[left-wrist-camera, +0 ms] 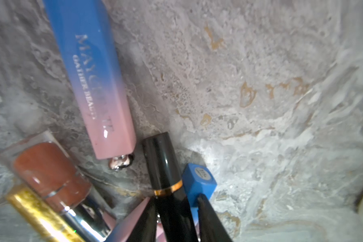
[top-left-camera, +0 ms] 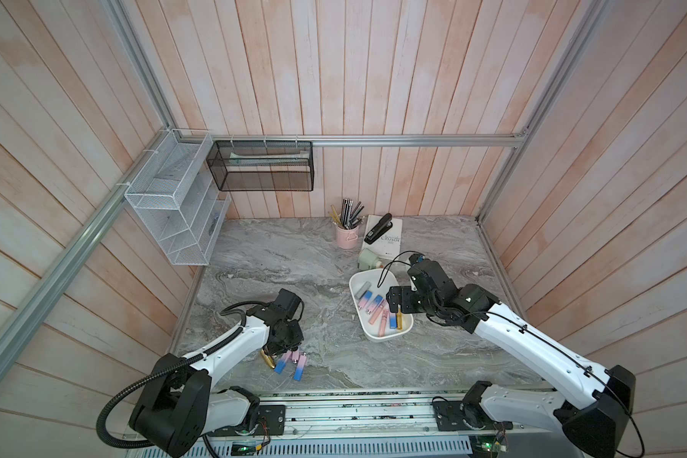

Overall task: Put the lipstick into the storage box
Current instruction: Pick up the lipstick at the center of the board.

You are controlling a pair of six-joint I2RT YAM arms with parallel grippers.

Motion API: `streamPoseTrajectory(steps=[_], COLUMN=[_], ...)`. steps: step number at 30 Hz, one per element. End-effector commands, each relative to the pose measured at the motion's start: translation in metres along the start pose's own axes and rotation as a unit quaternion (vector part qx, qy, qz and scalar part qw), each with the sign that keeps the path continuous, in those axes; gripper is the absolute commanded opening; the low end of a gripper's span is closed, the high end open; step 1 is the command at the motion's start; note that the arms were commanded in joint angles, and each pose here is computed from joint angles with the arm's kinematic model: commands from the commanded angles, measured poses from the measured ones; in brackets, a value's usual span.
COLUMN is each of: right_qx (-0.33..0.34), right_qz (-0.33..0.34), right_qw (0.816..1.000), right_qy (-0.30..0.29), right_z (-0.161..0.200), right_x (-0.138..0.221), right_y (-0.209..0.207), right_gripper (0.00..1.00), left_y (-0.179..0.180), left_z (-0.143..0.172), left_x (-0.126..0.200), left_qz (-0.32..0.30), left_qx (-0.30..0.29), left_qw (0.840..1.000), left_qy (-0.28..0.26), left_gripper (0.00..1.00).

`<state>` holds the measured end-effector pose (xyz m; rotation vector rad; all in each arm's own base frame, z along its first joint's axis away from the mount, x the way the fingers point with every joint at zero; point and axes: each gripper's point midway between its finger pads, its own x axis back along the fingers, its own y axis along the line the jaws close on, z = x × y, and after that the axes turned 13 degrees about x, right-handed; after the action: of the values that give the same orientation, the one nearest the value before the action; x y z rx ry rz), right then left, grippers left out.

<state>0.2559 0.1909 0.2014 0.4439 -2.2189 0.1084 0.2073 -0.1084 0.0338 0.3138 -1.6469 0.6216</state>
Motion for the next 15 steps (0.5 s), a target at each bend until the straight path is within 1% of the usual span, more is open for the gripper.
streamPoseTrajectory(steps=[1, 3, 5, 8, 11, 15], right_qx=[0.007, 0.006, 0.005, 0.004, 0.001, -0.004], right_qz=[0.019, 0.022, 0.025, 0.029, 0.031, 0.032], right_qw=[1.0, 1.0, 1.0, 1.0, 1.0, 0.999], right_qy=[0.005, 0.004, 0.002, 0.0, -0.002, -0.005], right_z=[0.009, 0.01, 0.011, 0.011, 0.013, 0.013], right_x=[0.005, 0.008, 0.01, 0.012, 0.014, 0.014], right_y=[-0.011, -0.014, -0.016, -0.019, -0.021, -0.023], right_gripper=[0.98, 0.98, 0.98, 0.98, 0.98, 0.98], left_y=[0.005, 0.002, -0.005, -0.025, -0.051, -0.1], left_z=[0.0, -0.001, -0.003, -0.009, -0.017, -0.02], left_x=[-0.006, -0.005, 0.001, 0.016, 0.035, 0.06], left_qz=[-0.017, -0.015, -0.007, 0.015, 0.039, 0.079], left_qx=[0.003, 0.001, -0.002, -0.012, -0.03, -0.072], left_qw=[1.0, 1.0, 1.0, 1.0, 0.999, 0.994], left_qy=[0.006, 0.008, 0.008, 0.004, -0.009, -0.02], left_gripper=[0.21, 0.17, 0.16, 0.14, 0.14, 0.15])
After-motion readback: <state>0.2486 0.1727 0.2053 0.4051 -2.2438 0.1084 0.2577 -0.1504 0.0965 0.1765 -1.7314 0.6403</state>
